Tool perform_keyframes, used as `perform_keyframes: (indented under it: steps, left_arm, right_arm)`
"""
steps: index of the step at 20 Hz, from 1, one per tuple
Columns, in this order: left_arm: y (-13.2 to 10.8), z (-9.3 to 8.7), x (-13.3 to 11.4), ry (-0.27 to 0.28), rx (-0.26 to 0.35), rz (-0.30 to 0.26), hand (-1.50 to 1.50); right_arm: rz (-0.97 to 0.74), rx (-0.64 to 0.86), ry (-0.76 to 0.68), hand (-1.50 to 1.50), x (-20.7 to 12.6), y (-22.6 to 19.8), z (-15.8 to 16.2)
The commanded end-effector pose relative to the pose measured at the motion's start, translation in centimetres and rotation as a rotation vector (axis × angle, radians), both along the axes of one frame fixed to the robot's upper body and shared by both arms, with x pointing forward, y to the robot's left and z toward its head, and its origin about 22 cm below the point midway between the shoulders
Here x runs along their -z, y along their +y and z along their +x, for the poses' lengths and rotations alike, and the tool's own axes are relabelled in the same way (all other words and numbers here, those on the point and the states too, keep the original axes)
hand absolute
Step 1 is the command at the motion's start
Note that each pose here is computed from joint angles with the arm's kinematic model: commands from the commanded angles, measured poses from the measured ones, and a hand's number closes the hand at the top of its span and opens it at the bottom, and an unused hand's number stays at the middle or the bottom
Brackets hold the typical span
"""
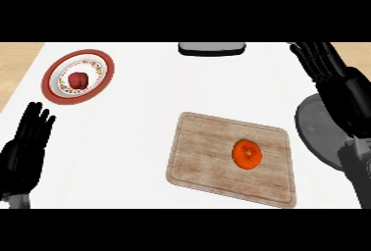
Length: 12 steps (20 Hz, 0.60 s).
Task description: Pick the squash from the cutting board and place it in the pan
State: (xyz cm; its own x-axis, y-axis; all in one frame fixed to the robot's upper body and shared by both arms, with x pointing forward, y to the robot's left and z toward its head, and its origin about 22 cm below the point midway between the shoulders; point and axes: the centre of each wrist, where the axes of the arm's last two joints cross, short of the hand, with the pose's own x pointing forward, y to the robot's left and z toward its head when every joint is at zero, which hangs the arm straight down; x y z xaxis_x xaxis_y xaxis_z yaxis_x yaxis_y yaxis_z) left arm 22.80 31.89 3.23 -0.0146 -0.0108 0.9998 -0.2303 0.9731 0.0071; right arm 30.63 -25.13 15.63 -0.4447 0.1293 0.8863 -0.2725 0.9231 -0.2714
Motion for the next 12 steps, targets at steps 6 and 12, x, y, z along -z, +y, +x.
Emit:
perform_keyframes:
  steps: [6,12]
  left_arm:
    - [-1.4,1.2,-2.5,-0.002,0.242,0.274,0.00]
    - [-3.5,1.6,-1.5,0.095,0.325,0.276,0.00]
  right_arm:
    - [0.099,0.688,0.615,-1.50,12.0,-7.6,-2.3]
    - [-0.276,1.077,0.581,-1.50,16.3,-7.6,-5.9]
